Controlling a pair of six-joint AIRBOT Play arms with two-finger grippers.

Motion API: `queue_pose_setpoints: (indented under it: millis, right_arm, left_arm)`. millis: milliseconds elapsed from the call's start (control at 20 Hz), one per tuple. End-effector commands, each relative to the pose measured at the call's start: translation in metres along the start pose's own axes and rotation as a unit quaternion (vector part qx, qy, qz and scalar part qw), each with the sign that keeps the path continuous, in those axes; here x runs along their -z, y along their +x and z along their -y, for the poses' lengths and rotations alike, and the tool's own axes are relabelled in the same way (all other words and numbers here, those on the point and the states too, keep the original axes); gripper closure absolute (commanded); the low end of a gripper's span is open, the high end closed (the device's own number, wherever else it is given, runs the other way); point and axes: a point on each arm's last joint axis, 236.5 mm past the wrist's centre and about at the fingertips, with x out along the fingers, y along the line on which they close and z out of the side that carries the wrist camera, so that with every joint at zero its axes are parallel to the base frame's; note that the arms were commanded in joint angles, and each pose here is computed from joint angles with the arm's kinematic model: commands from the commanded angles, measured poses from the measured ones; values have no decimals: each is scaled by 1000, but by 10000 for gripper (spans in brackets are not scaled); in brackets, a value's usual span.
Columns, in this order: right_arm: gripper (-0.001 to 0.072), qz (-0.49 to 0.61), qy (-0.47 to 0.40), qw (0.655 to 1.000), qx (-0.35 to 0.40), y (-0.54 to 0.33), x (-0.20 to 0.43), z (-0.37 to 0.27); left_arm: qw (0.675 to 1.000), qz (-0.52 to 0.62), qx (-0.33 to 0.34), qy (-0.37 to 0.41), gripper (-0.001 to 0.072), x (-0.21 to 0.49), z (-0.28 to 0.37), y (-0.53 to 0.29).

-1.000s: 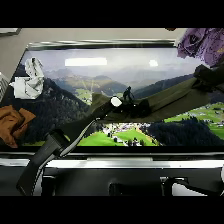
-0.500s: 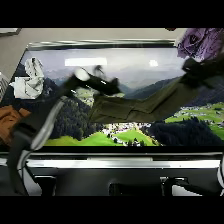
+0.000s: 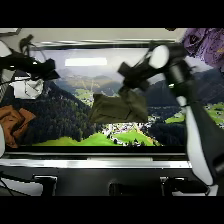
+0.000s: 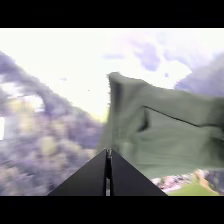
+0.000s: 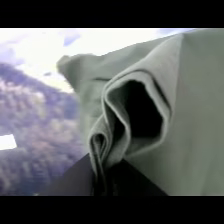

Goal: Fold the clothes and pants, and hang the long-sleeved shirts on hangers.

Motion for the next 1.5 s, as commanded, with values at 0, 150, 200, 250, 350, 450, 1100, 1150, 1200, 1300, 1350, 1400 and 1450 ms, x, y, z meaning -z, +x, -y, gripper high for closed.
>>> queue_pose_setpoints:
  millis: [0,150,200,250,350,450,1100,1150,1200,1300,1350,1400,1450]
  right_arm:
    - [687,-9,21,999,-27,52,29,-38]
    - [687,-39,28,999,-20,86,46,-36]
    - [687,-52,34,998,-17,96,51,-34]
    - [687,-57,36,998,-13,104,52,-31]
    - [686,-63,34,997,-8,119,54,-27]
    - [686,-68,32,997,-3,131,56,-22]
    - [146,9,-63,995,-71,75,-24,-25]
    - [147,12,-67,996,-59,56,-39,-7]
    - [140,13,-78,996,-42,38,-53,14]
    - [103,3,-98,995,4,1,-76,71]
    - [108,-7,-105,994,29,-16,-86,104]
    - [115,-18,-106,993,46,-27,-92,134]
    - [115,-35,-101,993,56,-33,-94,164]
  left_arm:
    - [999,9,-25,-24,689,-3,-36,-28]
    - [999,10,-26,-17,689,-4,-39,-29]
    - [999,10,-27,-17,689,-4,-40,-29]
    - [999,9,-26,-17,689,-4,-40,-28]
    - [999,8,-27,-18,688,-5,-41,-26]
    - [999,5,-27,-20,688,-4,-42,-23]
    - [999,-1,-27,-22,688,-3,-44,-18]
    - [999,-1,-27,-21,688,-3,-44,-18]
    - [999,-2,-27,-21,688,-3,-43,-17]
    - [999,-2,-25,-20,688,-3,-42,-17]
    - [999,-2,-25,-20,687,-3,-42,-17]
    - [999,-2,-25,-20,688,-3,-42,-17]
    - [999,-2,-25,-20,688,-3,-42,-17]
